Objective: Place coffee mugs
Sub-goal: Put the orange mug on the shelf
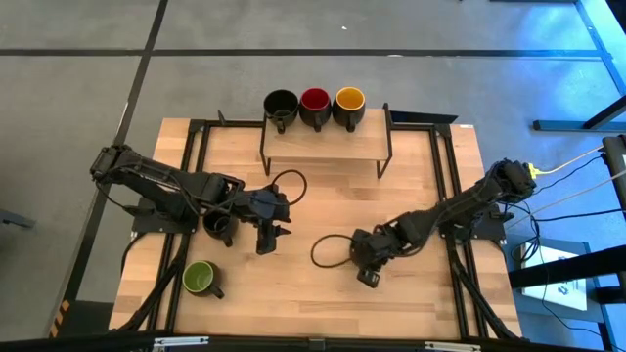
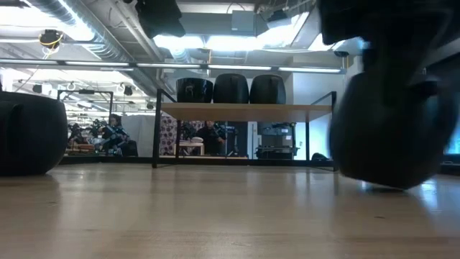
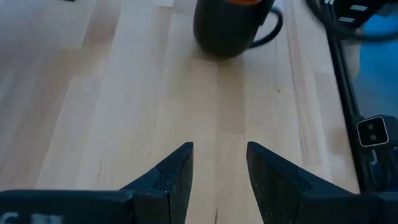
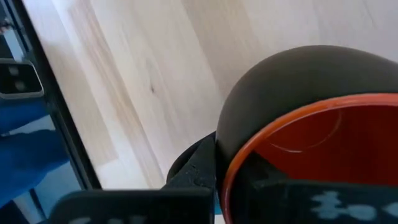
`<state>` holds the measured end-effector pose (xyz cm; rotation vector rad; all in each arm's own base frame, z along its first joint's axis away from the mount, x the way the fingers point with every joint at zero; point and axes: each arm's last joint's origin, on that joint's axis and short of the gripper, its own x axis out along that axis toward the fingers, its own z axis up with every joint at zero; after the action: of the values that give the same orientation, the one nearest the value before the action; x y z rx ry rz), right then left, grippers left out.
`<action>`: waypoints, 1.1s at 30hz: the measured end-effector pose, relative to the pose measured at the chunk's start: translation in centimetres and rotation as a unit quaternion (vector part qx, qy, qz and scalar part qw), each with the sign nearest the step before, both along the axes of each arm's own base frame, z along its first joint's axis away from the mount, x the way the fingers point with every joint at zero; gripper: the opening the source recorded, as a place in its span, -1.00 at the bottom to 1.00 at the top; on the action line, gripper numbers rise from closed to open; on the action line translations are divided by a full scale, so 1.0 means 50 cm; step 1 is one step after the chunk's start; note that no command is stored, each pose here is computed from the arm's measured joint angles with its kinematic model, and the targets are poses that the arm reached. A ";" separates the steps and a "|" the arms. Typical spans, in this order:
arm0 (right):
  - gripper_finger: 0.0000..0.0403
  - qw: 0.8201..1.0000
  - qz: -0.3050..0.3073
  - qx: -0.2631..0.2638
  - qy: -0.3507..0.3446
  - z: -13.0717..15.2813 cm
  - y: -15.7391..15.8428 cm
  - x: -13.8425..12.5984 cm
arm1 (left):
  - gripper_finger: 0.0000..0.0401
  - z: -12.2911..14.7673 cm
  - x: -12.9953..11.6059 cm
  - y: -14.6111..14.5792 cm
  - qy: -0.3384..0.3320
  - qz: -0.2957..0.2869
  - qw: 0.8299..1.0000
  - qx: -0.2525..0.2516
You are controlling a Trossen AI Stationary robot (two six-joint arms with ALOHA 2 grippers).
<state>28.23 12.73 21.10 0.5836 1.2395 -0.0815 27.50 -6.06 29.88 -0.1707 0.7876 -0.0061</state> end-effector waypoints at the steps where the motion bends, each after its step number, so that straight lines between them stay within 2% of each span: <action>1: -0.97 1.000 -0.005 0.001 -0.004 -0.003 -0.006 0.008 | -0.28 0.000 0.000 0.000 0.000 0.000 1.000 0.000; 6: -0.98 0.999 -0.036 0.021 -0.007 -0.012 -0.042 0.035 | -0.28 -0.001 0.000 0.000 0.002 0.000 1.000 0.000; 15: -0.95 0.998 -0.044 0.019 -0.034 -0.012 -0.070 0.055 | -0.28 -0.007 -0.006 0.001 0.025 -0.001 1.000 0.004; 18: -0.81 0.998 -0.048 0.018 -0.037 -0.013 -0.069 0.056 | -0.28 -0.007 -0.006 0.001 0.025 -0.001 1.000 0.004; 26: -0.21 0.997 -0.054 0.024 -0.043 0.006 -0.077 0.056 | -0.28 -0.007 -0.006 0.000 0.025 -0.010 1.000 -0.005; 28: -0.11 0.997 -0.054 0.025 -0.053 0.028 -0.076 0.053 | -0.28 -0.005 -0.004 0.001 0.019 -0.007 1.000 -0.004; 33: 0.00 0.987 -0.017 0.036 -0.157 0.130 -0.035 0.029 | -0.28 -0.007 0.015 0.003 -0.012 0.032 0.999 0.010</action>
<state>29.66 10.98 27.62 0.6535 0.9295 0.0263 28.23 -5.93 29.54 -0.1766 0.7581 0.0599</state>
